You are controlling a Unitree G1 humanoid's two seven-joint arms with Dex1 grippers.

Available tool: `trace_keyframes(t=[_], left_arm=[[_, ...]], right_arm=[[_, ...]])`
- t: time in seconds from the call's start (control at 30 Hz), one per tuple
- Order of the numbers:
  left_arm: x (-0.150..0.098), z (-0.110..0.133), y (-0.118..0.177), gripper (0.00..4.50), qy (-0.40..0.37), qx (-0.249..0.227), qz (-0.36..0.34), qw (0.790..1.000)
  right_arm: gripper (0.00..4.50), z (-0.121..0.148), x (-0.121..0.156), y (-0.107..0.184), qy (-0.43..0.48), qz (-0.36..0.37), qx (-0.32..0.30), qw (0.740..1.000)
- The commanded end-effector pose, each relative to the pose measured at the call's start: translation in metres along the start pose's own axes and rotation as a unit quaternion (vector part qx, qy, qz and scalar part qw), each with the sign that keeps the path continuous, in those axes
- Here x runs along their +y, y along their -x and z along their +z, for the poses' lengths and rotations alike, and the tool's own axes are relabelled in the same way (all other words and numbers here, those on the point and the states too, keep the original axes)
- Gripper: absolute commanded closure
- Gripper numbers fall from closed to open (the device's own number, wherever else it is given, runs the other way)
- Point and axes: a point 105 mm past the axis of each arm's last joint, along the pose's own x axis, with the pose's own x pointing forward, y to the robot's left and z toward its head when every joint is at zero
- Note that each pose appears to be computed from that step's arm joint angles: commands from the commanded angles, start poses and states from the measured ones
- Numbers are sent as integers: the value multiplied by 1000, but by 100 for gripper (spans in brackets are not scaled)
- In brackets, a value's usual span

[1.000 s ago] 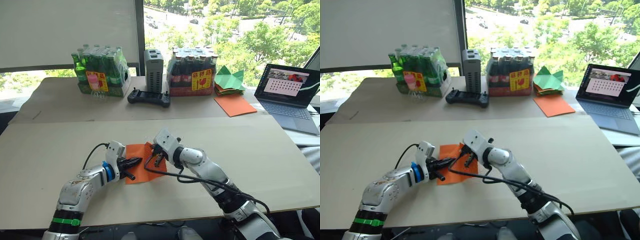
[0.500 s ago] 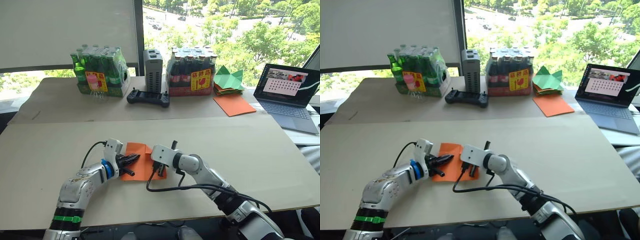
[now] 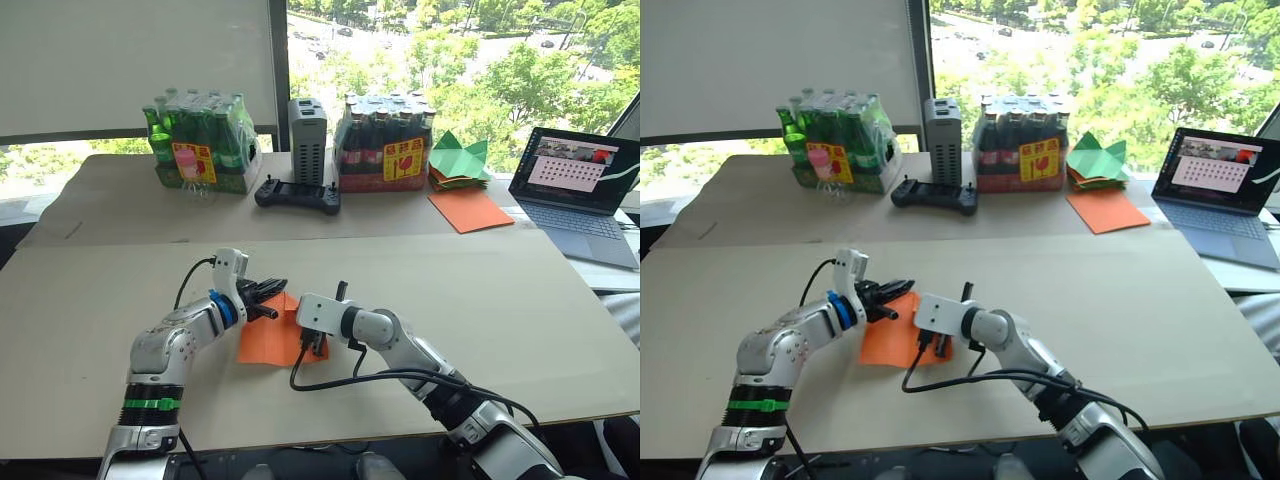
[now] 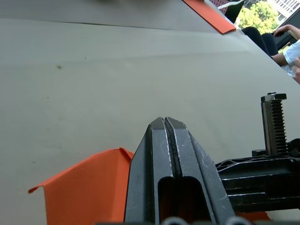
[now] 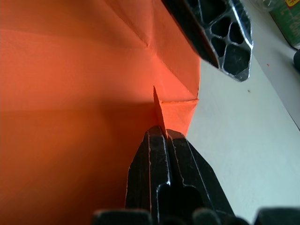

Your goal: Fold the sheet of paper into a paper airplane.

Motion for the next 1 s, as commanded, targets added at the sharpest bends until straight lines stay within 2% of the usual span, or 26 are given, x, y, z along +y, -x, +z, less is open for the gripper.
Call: trace_keyframes(t=[0.03, 0.4, 0.57, 0.67, 0.8, 0.83, 0.9, 1.0], left_arm=[[-6, -3, -6, 450, -33, 13, -15, 999], [4, -27, -12, 450, -54, 61, 6, 997], [6, -29, -12, 450, -53, 63, 8, 997], [8, -30, -11, 450, -54, 66, 10, 996], [9, -31, -11, 450, -50, 65, 13, 997], [9, -31, -11, 450, -50, 65, 13, 997], [9, -31, -11, 450, -49, 65, 13, 997], [8, -31, -11, 450, -48, 64, 12, 997]], right_arm=[[444, 8, -5, 3, 0, -13, -16, 1000], [444, 9, -2, 6, -8, -3, -19, 1000], [286, 13, -1, 9, -36, 8, -30, 999], [188, 19, 1, 13, -82, 26, -46, 995], [46, 32, -13, 21, -205, 6, -82, 975], [46, 33, -17, 22, -219, -1, -83, 972], [82, 25, -27, 23, -228, -39, -69, 970], [180, 11, -27, 22, -213, -59, -36, 975]])
